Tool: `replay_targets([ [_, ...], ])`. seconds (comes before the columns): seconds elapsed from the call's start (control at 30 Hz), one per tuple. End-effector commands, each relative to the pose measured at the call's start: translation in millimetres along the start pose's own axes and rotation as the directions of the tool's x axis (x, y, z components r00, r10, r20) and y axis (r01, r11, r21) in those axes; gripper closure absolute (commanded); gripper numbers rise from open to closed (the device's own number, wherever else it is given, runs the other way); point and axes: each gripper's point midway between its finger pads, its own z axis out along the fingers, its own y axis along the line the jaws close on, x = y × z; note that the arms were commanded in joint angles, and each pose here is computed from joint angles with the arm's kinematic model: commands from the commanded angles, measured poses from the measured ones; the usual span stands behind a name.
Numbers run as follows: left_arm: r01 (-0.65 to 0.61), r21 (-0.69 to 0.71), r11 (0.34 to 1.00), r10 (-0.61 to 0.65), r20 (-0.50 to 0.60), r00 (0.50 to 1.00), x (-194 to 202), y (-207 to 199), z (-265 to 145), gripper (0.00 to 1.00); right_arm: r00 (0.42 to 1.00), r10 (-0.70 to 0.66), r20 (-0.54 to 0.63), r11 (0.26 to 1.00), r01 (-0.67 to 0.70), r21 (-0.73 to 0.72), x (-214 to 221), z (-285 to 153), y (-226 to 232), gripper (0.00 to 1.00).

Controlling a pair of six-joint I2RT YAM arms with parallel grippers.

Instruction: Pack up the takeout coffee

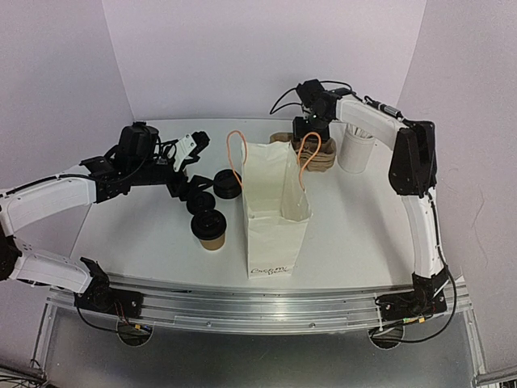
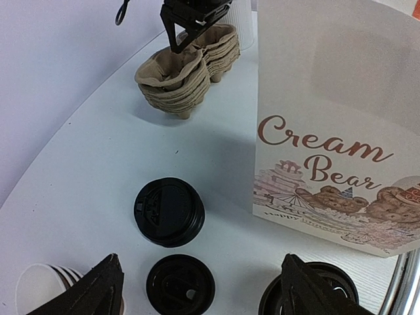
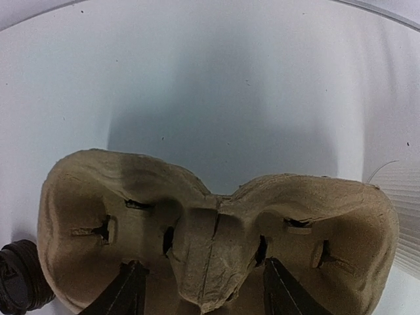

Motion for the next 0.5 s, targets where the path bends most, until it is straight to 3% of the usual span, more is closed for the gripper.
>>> replay_targets([
  [0.0, -0.018, -0.028, 0.999, 0.020, 0.041, 0.999, -21.1, 8.1, -4.3, 0.18, 1.000, 0.006, -0.012, 0.999, -0.006, 0.037, 1.7, 8.0, -7.6, 0.44],
  [0.37, -0.022, -0.029, 0.999, 0.024, 0.048, 0.999, -19.9, 7.5, -3.8, 0.18, 1.000, 0.014, -0.015, 0.999, -0.014, 0.036, 1.5, 12.5, -6.9, 0.64],
  [0.47, -0.024, -0.030, 0.999, 0.026, 0.048, 0.999, -19.8, 7.5, -4.0, 0.18, 1.000, 0.017, -0.001, 0.999, -0.017, 0.039, -2.7, 8.6, -6.9, 0.66],
])
